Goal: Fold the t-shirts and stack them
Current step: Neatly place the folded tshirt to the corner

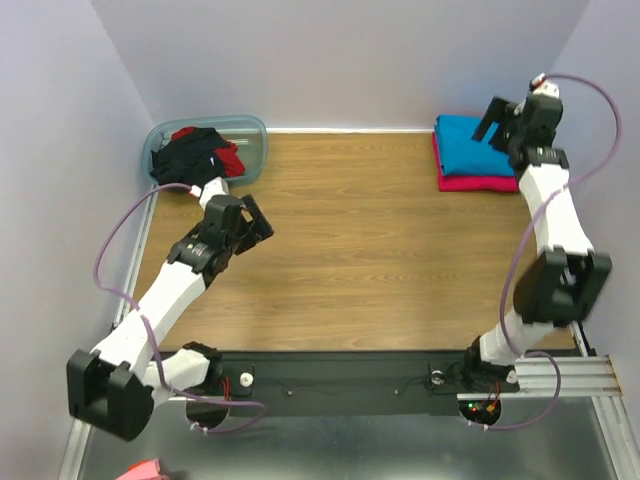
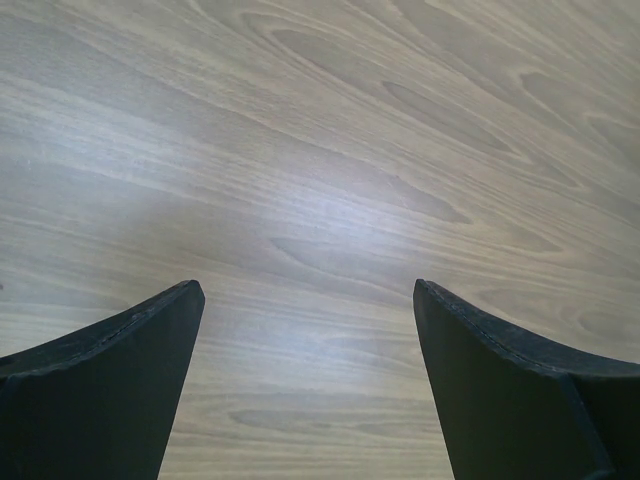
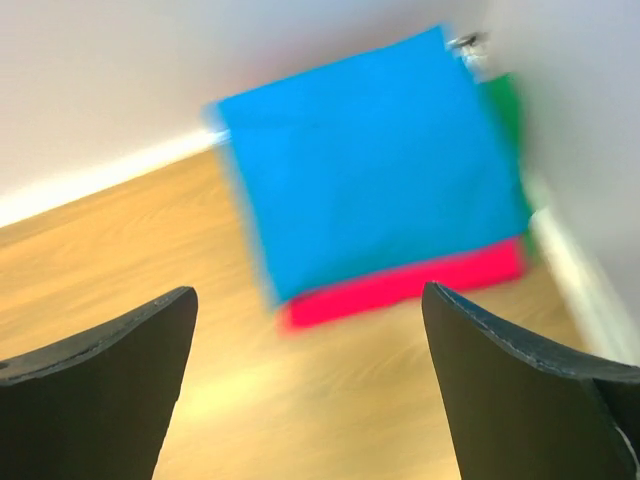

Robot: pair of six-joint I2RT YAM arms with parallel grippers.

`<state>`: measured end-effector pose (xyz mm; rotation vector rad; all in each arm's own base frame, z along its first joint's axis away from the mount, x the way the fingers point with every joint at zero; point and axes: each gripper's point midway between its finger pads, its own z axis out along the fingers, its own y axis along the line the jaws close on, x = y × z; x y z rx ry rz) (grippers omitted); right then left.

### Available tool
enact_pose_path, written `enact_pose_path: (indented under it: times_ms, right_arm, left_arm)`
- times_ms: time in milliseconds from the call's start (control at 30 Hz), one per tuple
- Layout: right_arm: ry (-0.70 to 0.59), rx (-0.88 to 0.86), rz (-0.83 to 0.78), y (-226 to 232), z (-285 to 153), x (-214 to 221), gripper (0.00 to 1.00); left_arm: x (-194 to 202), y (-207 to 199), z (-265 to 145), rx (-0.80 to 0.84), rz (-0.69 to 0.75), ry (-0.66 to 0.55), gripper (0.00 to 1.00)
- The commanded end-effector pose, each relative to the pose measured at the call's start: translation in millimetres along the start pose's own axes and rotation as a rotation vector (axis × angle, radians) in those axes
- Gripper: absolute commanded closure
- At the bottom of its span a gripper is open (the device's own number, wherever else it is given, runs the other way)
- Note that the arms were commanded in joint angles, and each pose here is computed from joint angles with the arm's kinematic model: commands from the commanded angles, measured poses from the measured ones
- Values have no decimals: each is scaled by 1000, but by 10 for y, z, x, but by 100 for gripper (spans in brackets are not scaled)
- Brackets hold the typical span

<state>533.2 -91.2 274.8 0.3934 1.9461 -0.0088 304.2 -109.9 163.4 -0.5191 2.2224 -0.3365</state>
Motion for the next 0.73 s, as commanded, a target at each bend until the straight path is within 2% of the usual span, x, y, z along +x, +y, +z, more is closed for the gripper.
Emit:
enact_pose_path:
  times_ms: [0, 133, 233, 367, 500, 700]
  right_arm:
    - [67, -151, 159, 429, -699, 451, 0]
    - [204, -181, 240, 291, -1371, 1514, 0]
    - [197, -162, 263, 147, -1712, 1918, 0]
    - [150, -222, 273, 168, -1983, 2046, 0]
    - [38, -285, 279, 214, -2251, 1915, 0]
    - [9, -251, 300, 132, -2275, 1969, 0]
  left_arm:
    - [77, 40, -141, 45, -25, -1, 2]
    - [101, 27, -254, 101, -39, -21, 2]
    - [166, 90, -311, 92, -37, -1, 2]
    - [249, 198, -360, 84, -51, -8, 2]
    - [201, 200, -489, 117, -77, -48, 2]
    - [89, 231, -620, 132, -113, -120, 2]
